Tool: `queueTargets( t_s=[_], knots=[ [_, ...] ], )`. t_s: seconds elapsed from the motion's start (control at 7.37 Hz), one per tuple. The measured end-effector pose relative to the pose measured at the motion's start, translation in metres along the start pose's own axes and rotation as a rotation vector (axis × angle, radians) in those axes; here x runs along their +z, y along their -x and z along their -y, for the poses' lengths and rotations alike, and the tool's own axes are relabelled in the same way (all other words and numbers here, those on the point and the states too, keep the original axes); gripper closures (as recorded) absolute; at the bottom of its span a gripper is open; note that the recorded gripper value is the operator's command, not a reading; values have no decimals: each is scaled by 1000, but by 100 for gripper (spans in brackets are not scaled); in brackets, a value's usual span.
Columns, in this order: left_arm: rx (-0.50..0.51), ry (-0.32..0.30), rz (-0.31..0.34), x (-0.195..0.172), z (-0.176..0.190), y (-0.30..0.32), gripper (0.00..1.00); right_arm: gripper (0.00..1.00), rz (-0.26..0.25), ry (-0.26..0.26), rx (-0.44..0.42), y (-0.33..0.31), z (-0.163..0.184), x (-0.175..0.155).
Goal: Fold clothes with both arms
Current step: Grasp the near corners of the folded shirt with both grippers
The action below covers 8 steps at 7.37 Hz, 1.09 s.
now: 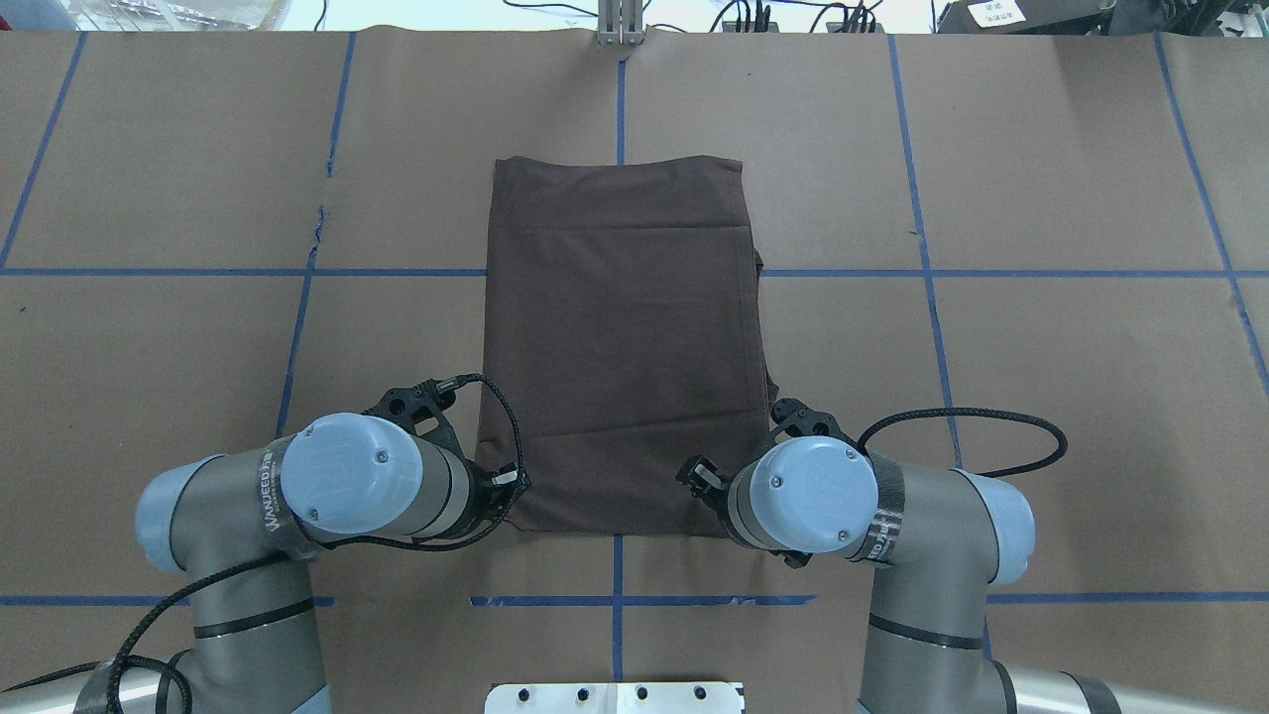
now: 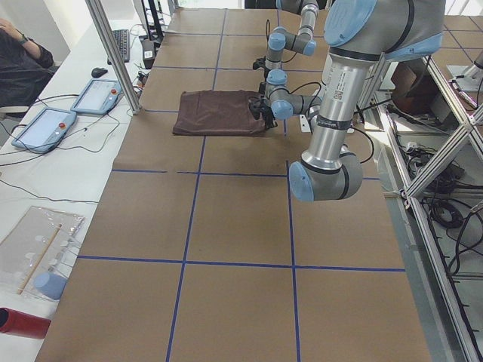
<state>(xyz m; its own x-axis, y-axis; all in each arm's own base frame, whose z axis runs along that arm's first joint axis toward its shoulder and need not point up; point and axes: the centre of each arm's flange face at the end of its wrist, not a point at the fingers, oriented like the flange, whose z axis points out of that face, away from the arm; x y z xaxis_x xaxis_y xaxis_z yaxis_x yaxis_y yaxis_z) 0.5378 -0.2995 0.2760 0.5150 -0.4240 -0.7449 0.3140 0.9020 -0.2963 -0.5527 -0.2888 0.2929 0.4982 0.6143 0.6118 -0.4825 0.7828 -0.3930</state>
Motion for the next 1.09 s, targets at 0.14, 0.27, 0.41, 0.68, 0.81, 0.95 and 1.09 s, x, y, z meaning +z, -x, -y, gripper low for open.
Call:
queueTargets(
  t_s=[0.14, 0.27, 0.41, 0.68, 0.81, 0.95, 1.09],
  knots=[
    [0, 0, 0, 0, 0, 0, 100, 0, -5, -6, 0, 1, 3, 3],
    [1, -1, 0, 0, 0, 0, 100, 0, -10, -11, -1, 1, 4, 6],
    [1, -1, 0, 0, 0, 0, 100, 0, -14, -13, -1, 1, 4, 8],
    [0, -2, 0, 0, 1, 0, 100, 0, -23, -10, -5, 2, -1, 13],
    [-1, -3, 0, 0, 2, 0, 100, 0, -28, -9, -7, 4, -6, 17],
    [-2, -4, 0, -1, 3, 0, 100, 0, -32, -6, -8, 5, -9, 20],
    [-2, -5, 0, -1, 3, 0, 100, 0, -34, -4, -9, 5, -11, 21]
  ],
)
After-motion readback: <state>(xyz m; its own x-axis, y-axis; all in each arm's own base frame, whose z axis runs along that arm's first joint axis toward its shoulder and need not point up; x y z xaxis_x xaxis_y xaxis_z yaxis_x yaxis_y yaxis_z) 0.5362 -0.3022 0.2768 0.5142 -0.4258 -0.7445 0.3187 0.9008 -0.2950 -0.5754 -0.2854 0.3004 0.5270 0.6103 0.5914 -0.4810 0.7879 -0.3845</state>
